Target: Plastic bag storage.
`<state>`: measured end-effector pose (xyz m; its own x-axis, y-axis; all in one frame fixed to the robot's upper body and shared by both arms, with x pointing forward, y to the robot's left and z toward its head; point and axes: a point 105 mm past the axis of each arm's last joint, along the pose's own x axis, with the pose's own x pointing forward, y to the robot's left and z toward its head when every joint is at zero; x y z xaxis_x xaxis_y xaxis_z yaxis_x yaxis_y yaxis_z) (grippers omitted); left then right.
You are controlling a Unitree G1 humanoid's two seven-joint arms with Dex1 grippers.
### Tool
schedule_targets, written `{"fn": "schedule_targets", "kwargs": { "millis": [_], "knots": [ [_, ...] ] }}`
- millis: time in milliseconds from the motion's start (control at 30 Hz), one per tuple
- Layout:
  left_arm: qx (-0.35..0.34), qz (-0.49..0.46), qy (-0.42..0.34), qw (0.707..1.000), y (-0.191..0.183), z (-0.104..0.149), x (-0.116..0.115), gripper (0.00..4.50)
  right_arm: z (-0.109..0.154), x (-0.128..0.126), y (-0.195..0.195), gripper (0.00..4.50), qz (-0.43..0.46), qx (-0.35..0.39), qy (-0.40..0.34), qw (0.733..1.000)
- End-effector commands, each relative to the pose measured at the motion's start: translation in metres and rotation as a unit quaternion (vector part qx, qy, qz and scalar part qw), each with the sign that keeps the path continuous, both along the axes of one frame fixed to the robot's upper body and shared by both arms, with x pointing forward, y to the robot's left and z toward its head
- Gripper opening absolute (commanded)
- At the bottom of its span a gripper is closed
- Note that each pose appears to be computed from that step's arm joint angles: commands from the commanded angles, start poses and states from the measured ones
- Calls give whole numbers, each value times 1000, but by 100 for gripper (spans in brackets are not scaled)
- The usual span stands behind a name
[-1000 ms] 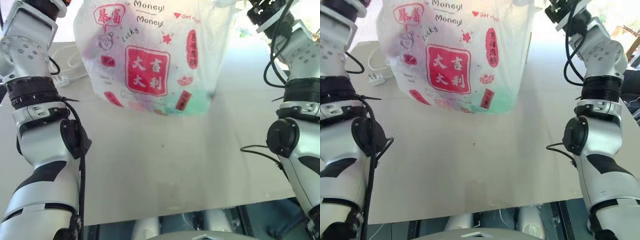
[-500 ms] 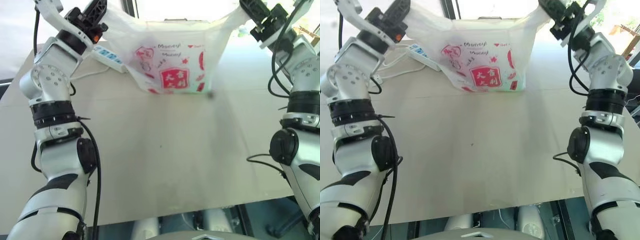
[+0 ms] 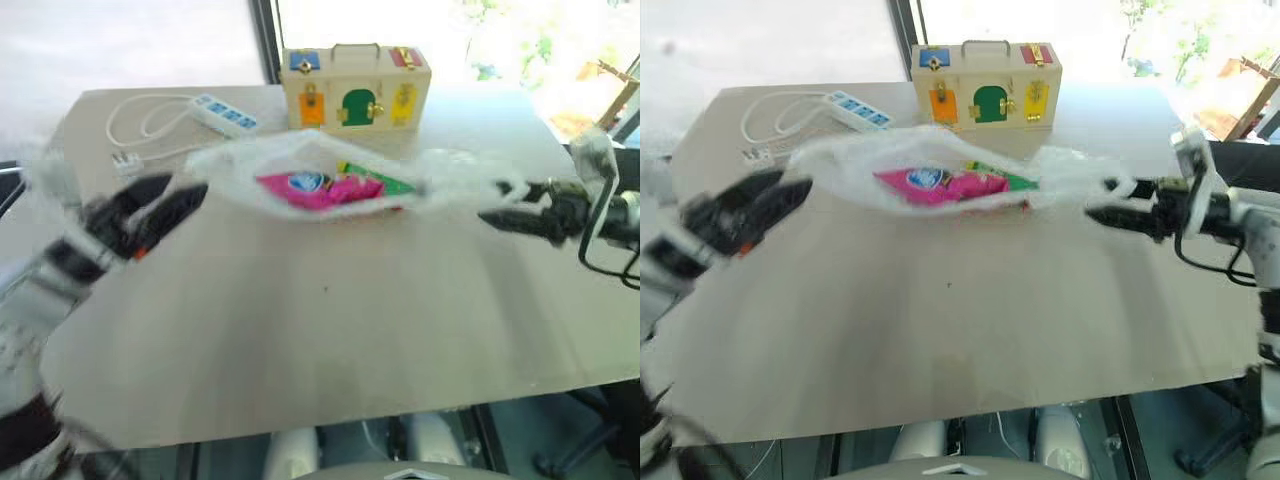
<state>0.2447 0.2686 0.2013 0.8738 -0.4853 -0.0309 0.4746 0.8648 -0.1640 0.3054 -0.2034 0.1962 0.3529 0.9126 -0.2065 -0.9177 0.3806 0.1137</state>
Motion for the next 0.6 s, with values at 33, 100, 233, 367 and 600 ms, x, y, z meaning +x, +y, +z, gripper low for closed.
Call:
{"fn": "schedule_targets", "kwargs": {
  "millis": [33, 100, 233, 367, 600],
  "knots": [
    [71, 5, 20, 997, -1, -20, -19, 446, -6, -1, 2, 450, 0, -36, -67, 997],
    [85, 18, 40, 995, -2, -40, -28, 446, -7, -9, 5, 450, 8, -4, -82, 997],
    [124, 31, 53, 990, -17, -74, -41, 446, -54, -28, -9, 450, 14, -102, -84, 991],
    [132, 48, 37, 989, -24, -92, -60, 446, -98, -26, -53, 450, -59, -167, -77, 981],
    [154, 36, 8, 987, -29, -100, -75, 446, -97, -19, -62, 450, -103, -95, -117, 983]
  ]
}}
